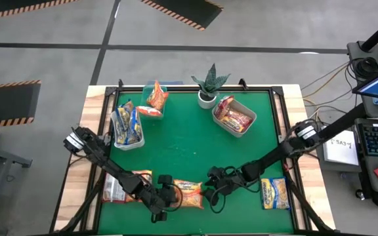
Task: Sort Maruchan noodles
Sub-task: Put the orange noodle pack into the green bin
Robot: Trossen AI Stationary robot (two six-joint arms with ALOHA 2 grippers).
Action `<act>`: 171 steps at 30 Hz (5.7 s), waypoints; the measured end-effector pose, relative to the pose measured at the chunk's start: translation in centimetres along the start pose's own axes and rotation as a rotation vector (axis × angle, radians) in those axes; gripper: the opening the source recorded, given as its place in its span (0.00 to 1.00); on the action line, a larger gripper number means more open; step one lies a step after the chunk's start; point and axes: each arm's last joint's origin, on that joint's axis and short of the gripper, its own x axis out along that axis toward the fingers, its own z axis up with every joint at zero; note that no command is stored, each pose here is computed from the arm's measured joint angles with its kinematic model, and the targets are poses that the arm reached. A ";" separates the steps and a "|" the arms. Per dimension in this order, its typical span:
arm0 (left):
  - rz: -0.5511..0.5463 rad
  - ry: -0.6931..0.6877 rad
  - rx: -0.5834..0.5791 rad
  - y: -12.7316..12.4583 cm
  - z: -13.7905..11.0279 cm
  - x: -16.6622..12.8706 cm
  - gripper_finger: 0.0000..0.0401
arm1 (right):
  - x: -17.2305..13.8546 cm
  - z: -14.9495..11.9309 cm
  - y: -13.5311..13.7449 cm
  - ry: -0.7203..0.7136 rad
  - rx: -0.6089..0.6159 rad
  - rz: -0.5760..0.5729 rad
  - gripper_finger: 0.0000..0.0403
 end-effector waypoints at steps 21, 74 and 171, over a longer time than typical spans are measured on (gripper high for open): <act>0.043 -0.070 -0.016 0.3 0.1 1.1 0.00 | 2.1 0.8 0.2 -0.111 -0.126 0.171 0.69; 0.359 -0.293 0.316 7.3 8.6 -13.3 0.00 | -3.7 8.9 1.4 -0.314 -0.551 0.116 0.02; 0.219 0.105 0.048 48.9 2.0 -20.2 0.47 | -16.7 34.5 -11.2 -0.285 -0.568 -0.163 0.02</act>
